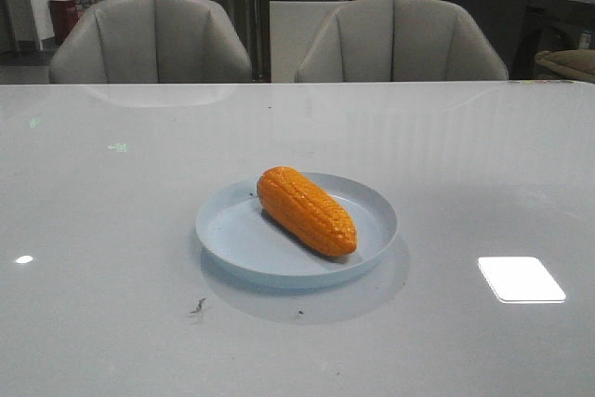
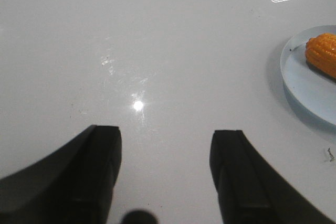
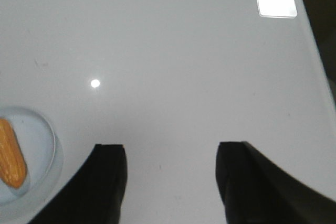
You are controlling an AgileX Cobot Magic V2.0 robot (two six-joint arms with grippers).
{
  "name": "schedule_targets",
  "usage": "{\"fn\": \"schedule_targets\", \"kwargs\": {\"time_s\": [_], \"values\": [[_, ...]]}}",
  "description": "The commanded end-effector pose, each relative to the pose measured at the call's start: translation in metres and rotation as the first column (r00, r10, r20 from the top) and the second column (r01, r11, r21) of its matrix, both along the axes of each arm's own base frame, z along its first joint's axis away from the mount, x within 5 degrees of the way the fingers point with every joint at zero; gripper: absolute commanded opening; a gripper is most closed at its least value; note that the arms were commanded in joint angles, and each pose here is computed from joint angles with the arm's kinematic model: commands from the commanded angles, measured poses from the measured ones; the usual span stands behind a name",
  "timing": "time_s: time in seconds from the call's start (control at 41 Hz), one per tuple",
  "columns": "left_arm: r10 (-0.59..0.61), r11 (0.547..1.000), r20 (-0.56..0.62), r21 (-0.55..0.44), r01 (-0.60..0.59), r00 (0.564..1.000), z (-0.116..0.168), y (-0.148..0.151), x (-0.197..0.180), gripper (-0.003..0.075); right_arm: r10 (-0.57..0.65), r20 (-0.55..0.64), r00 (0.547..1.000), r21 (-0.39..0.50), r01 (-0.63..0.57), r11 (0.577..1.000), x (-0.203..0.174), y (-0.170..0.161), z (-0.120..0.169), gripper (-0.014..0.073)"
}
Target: Place corn on plate with both arms
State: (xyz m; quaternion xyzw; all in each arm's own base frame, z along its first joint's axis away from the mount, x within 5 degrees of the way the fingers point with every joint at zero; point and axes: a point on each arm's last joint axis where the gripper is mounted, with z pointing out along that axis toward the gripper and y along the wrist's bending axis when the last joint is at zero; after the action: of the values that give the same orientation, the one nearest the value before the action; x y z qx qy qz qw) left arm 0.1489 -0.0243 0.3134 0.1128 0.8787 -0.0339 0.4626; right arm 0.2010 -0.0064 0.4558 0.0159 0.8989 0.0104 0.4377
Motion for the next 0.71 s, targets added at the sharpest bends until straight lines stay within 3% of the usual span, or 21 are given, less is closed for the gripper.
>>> {"fn": "schedule_targets", "kwargs": {"time_s": [0.0,0.22,0.683], "values": [[0.012,1.000,0.088,-0.021,-0.011,0.996,0.014,0.000,0.004,0.0438,-0.006,0.065,0.998,-0.005,0.006,1.000,-0.020,0.000,-0.023,0.0479],[0.012,1.000,0.088,-0.021,-0.011,0.996,0.014,0.000,0.004,0.0438,-0.009,0.033,0.999,-0.001,0.009,1.000,-0.056,0.002,-0.076,0.0479],[0.013,1.000,0.091,-0.021,-0.011,0.996,0.014,0.000,0.004,0.0436,-0.009,0.036,0.999,-0.002,0.009,1.000,-0.065,0.002,-0.079,0.0479]]}}
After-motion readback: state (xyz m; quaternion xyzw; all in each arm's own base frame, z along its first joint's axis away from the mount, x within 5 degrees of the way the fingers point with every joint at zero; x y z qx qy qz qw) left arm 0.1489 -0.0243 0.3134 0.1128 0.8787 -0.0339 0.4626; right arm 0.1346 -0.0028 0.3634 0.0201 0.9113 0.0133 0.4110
